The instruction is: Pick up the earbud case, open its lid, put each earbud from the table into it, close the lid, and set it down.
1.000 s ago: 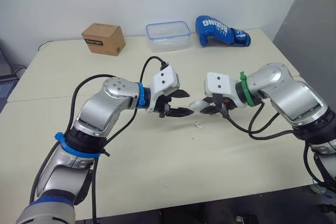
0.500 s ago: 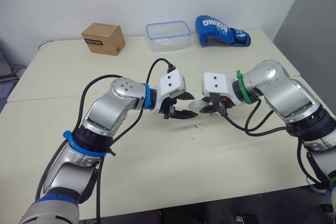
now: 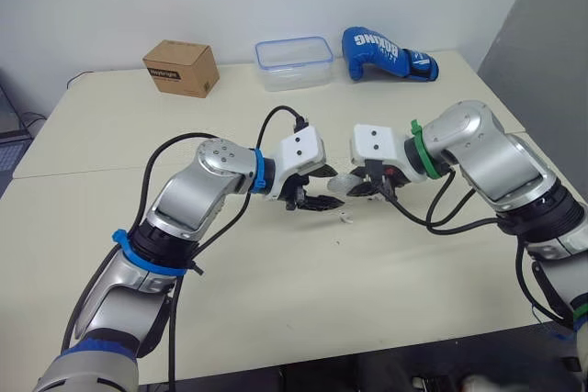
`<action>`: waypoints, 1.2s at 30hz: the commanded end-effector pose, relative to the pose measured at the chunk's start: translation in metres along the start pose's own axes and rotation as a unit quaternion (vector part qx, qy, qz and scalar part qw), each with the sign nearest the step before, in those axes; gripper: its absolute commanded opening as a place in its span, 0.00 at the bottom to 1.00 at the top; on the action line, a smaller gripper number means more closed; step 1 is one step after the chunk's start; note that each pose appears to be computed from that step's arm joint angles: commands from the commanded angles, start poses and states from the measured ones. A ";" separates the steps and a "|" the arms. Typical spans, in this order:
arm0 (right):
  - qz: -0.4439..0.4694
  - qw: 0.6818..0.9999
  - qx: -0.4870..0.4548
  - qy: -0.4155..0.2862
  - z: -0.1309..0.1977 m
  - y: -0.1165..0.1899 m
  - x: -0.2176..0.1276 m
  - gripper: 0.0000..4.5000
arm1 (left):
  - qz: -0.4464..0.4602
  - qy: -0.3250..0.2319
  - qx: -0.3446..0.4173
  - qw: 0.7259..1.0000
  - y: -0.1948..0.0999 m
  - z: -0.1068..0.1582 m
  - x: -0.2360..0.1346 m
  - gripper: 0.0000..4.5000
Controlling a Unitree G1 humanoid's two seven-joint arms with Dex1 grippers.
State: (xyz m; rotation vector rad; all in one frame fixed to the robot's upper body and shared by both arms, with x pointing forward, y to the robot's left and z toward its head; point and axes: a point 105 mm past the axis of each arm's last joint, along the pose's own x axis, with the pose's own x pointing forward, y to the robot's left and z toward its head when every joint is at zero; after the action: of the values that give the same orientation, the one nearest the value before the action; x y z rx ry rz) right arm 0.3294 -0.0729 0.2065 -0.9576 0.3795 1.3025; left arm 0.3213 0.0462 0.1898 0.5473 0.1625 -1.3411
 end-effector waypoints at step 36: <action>-0.024 0.985 0.103 -0.139 0.016 -0.013 -0.050 0.79 | 0.065 -0.138 -0.067 0.986 0.016 0.006 -0.041 0.16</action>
State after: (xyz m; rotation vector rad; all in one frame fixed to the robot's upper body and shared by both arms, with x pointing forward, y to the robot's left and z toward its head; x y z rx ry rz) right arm 0.3275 -0.0904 0.2445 -0.6664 0.3155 1.2924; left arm 0.3300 0.0764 0.1991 0.2946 0.0562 -1.2490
